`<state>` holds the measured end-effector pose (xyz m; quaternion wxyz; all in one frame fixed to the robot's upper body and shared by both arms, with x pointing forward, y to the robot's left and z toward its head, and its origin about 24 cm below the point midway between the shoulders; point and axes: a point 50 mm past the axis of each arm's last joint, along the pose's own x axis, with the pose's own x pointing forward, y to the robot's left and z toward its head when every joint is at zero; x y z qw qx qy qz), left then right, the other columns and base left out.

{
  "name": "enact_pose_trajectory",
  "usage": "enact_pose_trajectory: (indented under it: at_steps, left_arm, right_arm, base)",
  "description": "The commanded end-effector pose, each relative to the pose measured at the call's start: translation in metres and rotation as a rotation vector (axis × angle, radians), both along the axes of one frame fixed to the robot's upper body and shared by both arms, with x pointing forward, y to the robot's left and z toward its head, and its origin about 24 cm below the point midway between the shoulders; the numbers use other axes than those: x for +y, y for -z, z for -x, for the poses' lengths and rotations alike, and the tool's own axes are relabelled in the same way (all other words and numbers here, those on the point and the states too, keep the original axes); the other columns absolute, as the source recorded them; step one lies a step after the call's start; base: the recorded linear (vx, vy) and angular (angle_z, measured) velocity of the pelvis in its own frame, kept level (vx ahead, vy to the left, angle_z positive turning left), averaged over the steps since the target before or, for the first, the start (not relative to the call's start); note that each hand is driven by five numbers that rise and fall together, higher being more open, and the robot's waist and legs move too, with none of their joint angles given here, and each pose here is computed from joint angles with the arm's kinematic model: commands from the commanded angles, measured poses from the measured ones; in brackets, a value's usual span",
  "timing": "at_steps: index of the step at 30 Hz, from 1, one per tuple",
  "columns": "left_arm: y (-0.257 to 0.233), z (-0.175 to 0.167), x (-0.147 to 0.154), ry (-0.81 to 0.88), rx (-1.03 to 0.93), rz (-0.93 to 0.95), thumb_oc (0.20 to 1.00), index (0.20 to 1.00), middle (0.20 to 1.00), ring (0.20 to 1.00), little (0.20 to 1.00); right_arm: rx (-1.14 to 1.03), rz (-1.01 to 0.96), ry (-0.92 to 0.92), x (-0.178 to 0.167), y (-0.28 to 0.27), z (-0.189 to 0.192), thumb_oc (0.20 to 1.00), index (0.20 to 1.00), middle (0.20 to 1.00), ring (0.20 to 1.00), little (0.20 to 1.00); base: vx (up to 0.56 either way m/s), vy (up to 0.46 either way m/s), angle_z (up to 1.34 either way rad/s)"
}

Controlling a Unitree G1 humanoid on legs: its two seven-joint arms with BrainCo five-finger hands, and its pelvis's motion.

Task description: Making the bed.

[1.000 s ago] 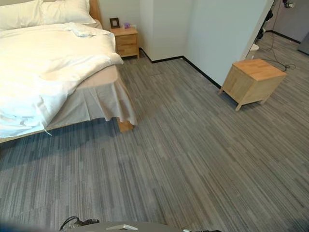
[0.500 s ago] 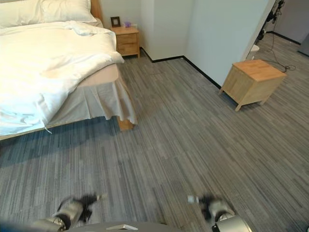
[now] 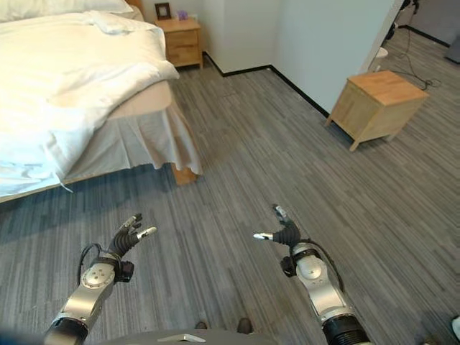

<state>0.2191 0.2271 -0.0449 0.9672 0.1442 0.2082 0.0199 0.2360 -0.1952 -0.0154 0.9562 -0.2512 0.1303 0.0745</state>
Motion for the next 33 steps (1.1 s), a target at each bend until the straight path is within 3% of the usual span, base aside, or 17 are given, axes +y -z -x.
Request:
enact_pose_trajectory:
  at_steps: [1, 13, 23, 28, 33]
  left_arm:
    - [-0.02, -0.022, 0.011, -0.031, -0.105, -0.081, 1.0, 1.0, 1.0, 1.0, 1.0]
    - [-0.063, -0.032, 0.019, -0.061, -0.286, -0.181, 1.0, 1.0, 1.0, 1.0, 1.0]
    - [-0.062, -0.03, 0.001, 0.032, -0.29, -0.166, 1.0, 1.0, 1.0, 1.0, 1.0]
    - [-0.06, -0.029, -0.004, 0.031, -0.288, -0.112, 1.0, 1.0, 1.0, 1.0, 1.0]
    - [-0.068, -0.036, -0.008, 0.035, -0.322, -0.048, 1.0, 1.0, 1.0, 1.0, 1.0]
  right_arm:
    - [-0.134, 0.016, -0.058, 0.009, -0.025, -0.022, 1.0, 1.0, 1.0, 1.0, 1.0]
    - [-0.26, -0.004, -0.159, 0.029, -0.057, -0.033, 1.0, 1.0, 1.0, 1.0, 1.0]
    - [-0.244, 0.072, -0.208, 0.01, -0.061, -0.017, 1.0, 1.0, 1.0, 1.0, 1.0]
    - [-0.274, -0.003, -0.161, -0.003, -0.073, -0.014, 1.0, 1.0, 1.0, 1.0, 1.0]
    - [-0.278, 0.054, -0.072, -0.025, -0.075, -0.016, 1.0, 1.0, 1.0, 1.0, 1.0]
  base:
    - [-0.01, 0.072, -0.19]
    - [0.12, 0.122, -0.13]
    - [0.46, -0.147, 0.77]
    - [0.46, -0.334, 0.64]
    - [0.34, -0.243, 0.35]
